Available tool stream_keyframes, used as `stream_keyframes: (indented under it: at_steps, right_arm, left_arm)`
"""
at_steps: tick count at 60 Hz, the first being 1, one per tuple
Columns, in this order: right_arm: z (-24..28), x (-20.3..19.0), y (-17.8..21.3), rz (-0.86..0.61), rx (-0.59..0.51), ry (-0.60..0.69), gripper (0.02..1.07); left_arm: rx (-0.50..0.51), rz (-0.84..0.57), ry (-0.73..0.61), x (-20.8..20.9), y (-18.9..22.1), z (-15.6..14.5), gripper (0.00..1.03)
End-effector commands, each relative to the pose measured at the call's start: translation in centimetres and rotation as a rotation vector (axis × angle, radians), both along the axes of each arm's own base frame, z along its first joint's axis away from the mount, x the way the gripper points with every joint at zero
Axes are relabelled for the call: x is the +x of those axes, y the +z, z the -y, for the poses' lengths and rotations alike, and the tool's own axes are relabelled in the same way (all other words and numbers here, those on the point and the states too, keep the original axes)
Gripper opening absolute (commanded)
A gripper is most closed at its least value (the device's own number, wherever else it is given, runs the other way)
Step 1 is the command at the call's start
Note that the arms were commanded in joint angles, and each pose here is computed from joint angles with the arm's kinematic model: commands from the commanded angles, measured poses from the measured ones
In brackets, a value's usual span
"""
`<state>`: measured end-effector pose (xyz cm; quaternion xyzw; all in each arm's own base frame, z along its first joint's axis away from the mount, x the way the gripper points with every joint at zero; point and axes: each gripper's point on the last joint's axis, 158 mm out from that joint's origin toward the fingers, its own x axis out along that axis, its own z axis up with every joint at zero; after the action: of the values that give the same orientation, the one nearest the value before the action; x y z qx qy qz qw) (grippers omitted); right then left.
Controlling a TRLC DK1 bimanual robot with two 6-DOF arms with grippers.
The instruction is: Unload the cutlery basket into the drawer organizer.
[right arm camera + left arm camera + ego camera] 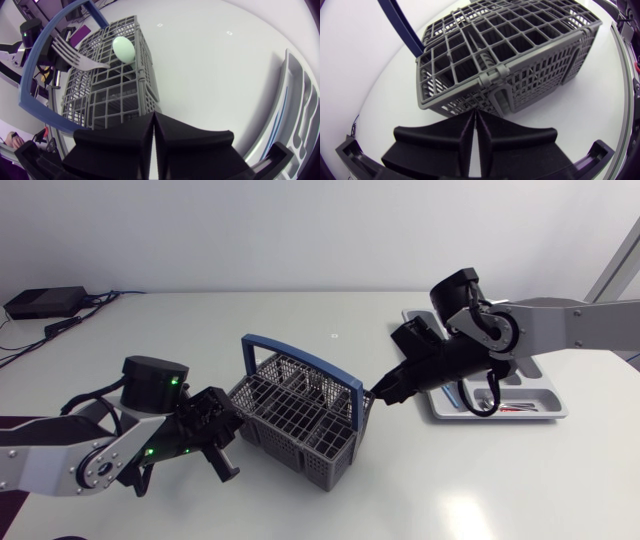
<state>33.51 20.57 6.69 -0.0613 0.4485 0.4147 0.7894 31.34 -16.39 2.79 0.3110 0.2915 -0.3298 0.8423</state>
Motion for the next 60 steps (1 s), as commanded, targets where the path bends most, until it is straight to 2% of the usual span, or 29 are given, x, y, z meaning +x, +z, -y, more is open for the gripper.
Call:
stream_keyframes:
  at_steps: [1, 22, 40, 49, 60]
  right_arm:
    - [-1.4, -2.0, 0.3, -0.028, 0.029, 0.036, 0.07]
    - [-3.5, -6.5, 1.3, -0.049, 0.053, 0.12, 0.07]
    - [-6.3, -9.9, 0.7, -0.085, 0.051, 0.197, 0.07]
    - [-6.0, -9.6, 2.5, -0.033, 0.069, 0.176, 0.07]
    - [-2.7, -7.3, 4.5, 0.039, 0.08, 0.081, 0.07]
  left_arm:
    - [-0.023, 0.07, -0.037, 2.5, 2.2, 1.7, 0.06]
    - [-0.014, 0.083, -0.018, 7.7, 2.0, 2.7, 0.06]
    - [-0.013, 0.095, -0.009, 11.0, 1.9, 3.6, 0.06]
    - [-0.004, 0.1, 0.0, 11.6, 2.0, 3.1, 0.06]
    - [-0.004, 0.112, 0.015, 10.6, 2.9, 1.7, 0.06]
